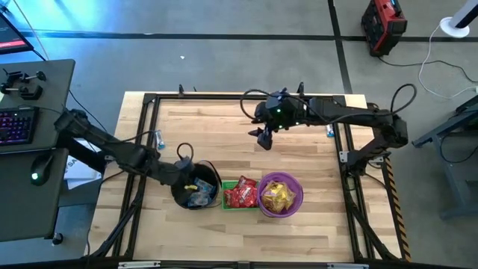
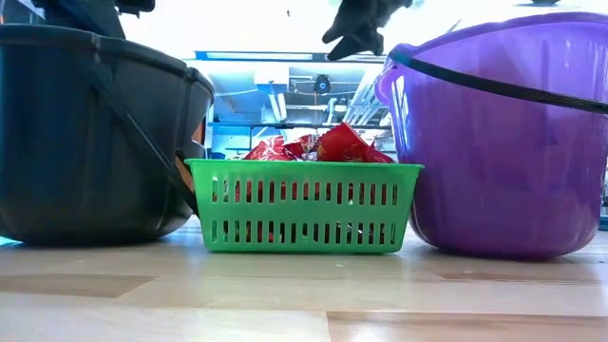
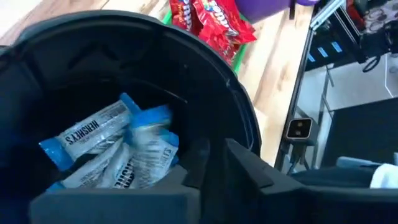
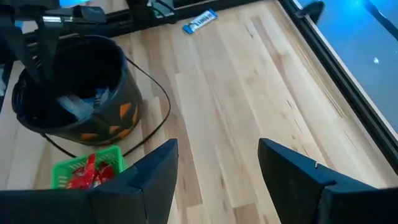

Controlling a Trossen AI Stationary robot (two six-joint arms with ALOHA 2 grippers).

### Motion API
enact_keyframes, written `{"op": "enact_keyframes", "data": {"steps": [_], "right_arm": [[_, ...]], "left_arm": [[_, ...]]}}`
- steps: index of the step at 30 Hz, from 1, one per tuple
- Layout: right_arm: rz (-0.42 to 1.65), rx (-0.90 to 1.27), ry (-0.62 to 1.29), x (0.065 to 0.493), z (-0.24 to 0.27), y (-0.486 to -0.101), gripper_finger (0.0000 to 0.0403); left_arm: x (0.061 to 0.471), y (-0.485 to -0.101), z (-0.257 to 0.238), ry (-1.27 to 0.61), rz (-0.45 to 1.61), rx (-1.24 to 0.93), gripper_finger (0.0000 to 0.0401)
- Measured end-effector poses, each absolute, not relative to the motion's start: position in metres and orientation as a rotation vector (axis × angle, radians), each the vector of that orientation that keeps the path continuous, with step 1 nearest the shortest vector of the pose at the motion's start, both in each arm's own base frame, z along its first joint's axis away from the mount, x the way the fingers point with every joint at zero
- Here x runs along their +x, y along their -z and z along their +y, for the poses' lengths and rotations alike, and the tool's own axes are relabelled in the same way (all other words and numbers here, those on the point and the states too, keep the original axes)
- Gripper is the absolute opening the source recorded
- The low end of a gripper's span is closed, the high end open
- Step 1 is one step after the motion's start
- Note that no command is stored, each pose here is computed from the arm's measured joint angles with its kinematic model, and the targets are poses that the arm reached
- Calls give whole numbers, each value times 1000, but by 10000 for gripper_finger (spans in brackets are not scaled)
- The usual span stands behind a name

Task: Sort candy by brand, put in halloween buckets
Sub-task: Put the white chocolate into the black bucket

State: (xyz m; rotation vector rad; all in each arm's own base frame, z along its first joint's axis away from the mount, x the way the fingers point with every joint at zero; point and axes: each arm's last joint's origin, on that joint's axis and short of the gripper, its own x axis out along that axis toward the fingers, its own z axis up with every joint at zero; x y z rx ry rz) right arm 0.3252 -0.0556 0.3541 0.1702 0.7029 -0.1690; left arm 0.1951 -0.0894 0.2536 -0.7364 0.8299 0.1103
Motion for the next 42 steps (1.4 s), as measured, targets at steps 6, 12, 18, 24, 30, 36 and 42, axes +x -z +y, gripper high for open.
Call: {"op": "enact_keyframes", "data": {"steps": [6, 12, 18, 24, 30, 36, 42], "right_arm": [[787, 208, 239, 314, -60, -351, 215], [885, 267, 348, 301, -75, -316, 215], [1025, 636, 683, 251, -97, -234, 215], [1162, 785, 1117, 206, -108, -207, 189], [1307, 746, 1373, 181, -131, -202, 32], [1427, 739, 1494, 163, -164, -183, 13], [1588, 736, 1480, 150, -190, -158, 4]], "left_arm": [[198, -261, -72, -109, 816, -748, 111], [191, -293, -28, -266, 668, -675, 172], [175, -305, 22, -430, 615, -608, 202], [178, -308, 70, -419, 549, -463, 207], [195, -307, 118, -413, 396, -459, 207], [203, -299, 139, -411, 354, -562, 207], [207, -294, 142, -415, 370, -571, 207]]}}
